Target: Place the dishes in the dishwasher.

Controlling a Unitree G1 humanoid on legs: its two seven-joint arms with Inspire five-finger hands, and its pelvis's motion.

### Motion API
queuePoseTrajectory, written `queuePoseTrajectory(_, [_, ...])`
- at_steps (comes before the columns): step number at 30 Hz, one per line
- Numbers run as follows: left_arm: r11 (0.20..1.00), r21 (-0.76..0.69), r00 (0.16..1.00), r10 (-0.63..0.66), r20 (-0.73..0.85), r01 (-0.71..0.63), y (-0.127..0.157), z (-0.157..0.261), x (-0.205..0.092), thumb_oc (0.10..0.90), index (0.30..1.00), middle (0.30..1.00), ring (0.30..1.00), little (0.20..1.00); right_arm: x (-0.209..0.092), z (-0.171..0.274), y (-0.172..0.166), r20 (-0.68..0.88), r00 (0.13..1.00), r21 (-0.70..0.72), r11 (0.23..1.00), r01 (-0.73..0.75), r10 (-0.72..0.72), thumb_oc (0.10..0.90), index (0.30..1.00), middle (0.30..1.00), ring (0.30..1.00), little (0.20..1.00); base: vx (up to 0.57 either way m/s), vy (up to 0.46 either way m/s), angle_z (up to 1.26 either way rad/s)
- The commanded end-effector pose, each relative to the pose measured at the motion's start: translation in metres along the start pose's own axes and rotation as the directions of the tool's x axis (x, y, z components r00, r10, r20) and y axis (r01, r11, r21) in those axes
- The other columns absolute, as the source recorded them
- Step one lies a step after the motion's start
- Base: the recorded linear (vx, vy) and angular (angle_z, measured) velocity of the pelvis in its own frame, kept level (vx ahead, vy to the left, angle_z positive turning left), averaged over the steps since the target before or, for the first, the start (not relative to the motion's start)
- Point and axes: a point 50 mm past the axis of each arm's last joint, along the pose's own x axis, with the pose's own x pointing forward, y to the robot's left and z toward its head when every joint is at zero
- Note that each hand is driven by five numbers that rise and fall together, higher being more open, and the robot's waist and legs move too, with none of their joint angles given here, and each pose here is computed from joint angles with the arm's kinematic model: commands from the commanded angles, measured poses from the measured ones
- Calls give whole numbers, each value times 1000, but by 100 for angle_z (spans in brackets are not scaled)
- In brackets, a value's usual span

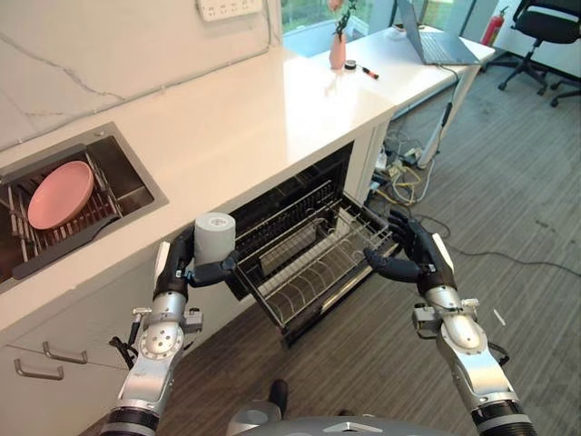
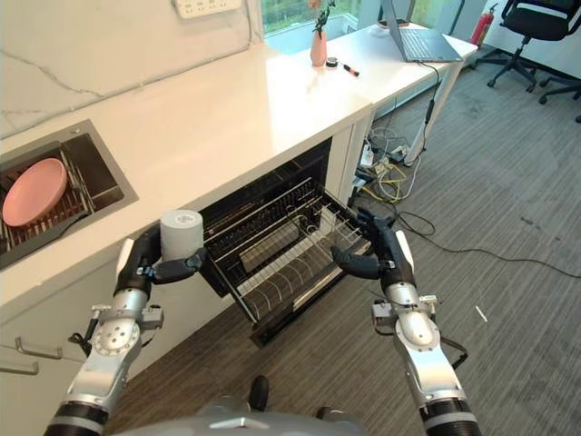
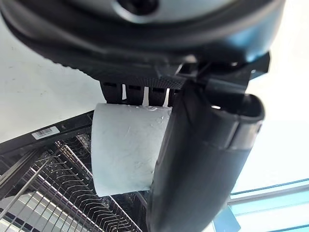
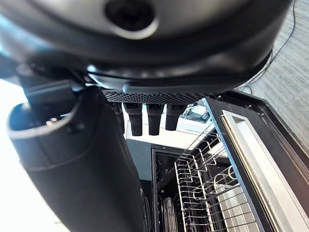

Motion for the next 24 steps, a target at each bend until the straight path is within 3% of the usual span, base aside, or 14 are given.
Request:
queuePoseTrajectory(1, [1000, 16, 963, 2, 270, -7, 14, 53, 14, 400, 300, 300, 300, 300, 10, 32, 30, 185, 977, 305, 938, -163, 110, 800, 900, 900, 900, 900, -4, -36, -2])
queuePoseTrajectory(5, [999, 38, 964, -26, 263, 16, 6, 53, 18, 400, 300, 300, 300, 300, 11, 37, 41, 203, 963, 363, 900, -244, 179, 800, 900, 900, 900, 900, 5, -43, -5])
queuePoseTrajectory(6, [994, 102, 958, -64, 281, 37, -5, 58, 25, 400, 300, 300, 300, 300, 10, 49, 52, 249, 937, 393, 859, -328, 244, 800, 900, 900, 900, 900, 19, -58, -1])
queuePoseTrajectory(8, [988, 150, 951, -82, 298, 38, -13, 64, 31, 400, 300, 300, 300, 300, 11, 53, 56, 250, 930, 386, 853, -350, 269, 800, 900, 900, 900, 900, 28, -64, 0])
queuePoseTrajectory(12, [963, 265, 919, -58, 389, -51, -28, 88, 51, 400, 300, 300, 300, 300, 15, 64, 77, 264, 913, 433, 808, -400, 310, 800, 900, 900, 900, 900, 12, -22, 0])
queuePoseTrajectory(15, [927, 353, 896, -45, 442, -127, -52, 114, 84, 400, 300, 300, 300, 300, 21, 93, 102, 351, 873, 436, 766, -472, 338, 800, 900, 900, 900, 900, 10, -7, -5])
queuePoseTrajectory(24, [878, 359, 775, 21, 632, -317, -71, 179, 103, 400, 300, 300, 300, 300, 25, 121, 144, 395, 866, 477, 737, -479, 307, 800, 900, 900, 900, 900, -8, 23, -18])
